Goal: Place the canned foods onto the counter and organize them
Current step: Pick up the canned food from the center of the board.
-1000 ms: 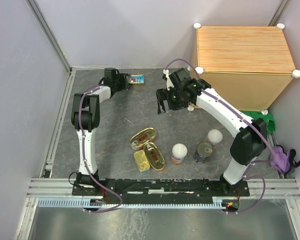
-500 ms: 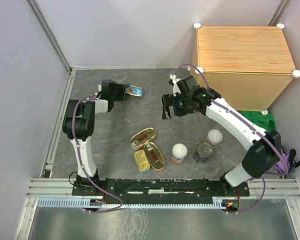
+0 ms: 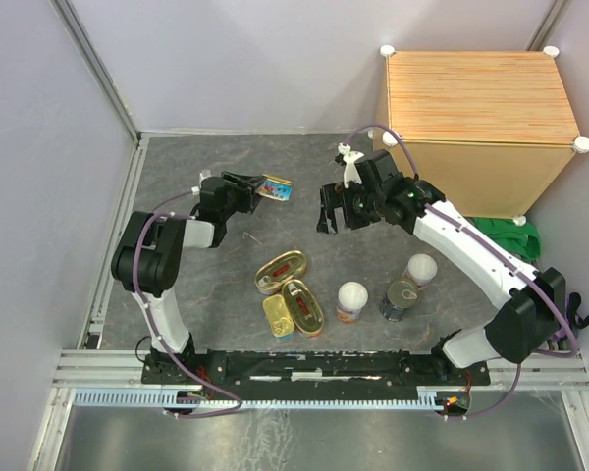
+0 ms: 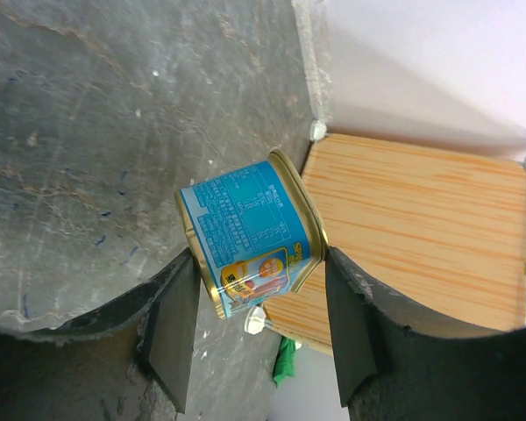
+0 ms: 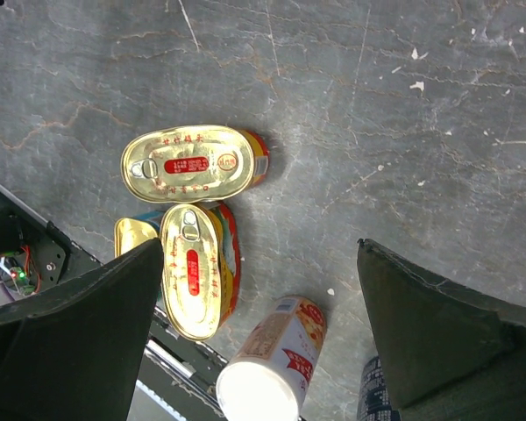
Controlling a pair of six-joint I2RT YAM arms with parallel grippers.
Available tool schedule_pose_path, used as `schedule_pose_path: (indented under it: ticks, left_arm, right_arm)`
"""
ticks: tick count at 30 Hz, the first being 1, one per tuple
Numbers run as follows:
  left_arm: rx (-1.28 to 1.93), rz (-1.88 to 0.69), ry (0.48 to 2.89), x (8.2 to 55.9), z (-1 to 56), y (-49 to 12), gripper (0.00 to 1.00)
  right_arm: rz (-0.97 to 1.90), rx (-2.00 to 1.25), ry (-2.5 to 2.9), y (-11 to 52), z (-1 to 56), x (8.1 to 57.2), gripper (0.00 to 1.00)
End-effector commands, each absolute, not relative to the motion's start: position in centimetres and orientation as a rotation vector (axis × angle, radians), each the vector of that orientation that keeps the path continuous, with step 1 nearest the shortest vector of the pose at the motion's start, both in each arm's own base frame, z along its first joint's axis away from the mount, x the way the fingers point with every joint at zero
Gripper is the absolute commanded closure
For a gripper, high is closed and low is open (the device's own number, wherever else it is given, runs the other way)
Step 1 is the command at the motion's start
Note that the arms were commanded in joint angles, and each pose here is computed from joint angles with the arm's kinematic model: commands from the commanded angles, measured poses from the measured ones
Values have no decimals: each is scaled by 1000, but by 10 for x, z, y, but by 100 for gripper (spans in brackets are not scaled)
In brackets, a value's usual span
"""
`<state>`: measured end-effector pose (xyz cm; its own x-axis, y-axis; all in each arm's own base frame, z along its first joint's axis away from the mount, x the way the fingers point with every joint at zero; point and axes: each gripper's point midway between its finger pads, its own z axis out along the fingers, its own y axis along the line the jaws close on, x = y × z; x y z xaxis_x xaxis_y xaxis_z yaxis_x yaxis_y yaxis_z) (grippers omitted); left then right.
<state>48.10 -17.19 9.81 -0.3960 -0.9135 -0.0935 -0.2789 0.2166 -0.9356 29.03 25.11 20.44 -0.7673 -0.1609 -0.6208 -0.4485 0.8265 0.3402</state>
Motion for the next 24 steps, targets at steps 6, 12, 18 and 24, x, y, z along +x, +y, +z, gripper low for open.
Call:
schedule_pose_path:
  ticks: [6, 12, 18, 24]
  left_arm:
    - [-738, -1398, 1550, 459, 209, -189, 97]
    - [-676, -1423, 1486, 442, 245, -186, 97]
    - [-614, -1433, 1421, 434, 295, -184, 97]
    - [-592, -1426, 1379, 424, 329, -179, 97]
  right_arm:
    - [732, -457, 2286, 264, 229, 298, 1]
    - [745, -451, 2237, 263, 247, 297, 1]
    - [724, -441, 2177, 259, 278, 301, 1]
    - [623, -391, 2061, 245, 342, 316, 1]
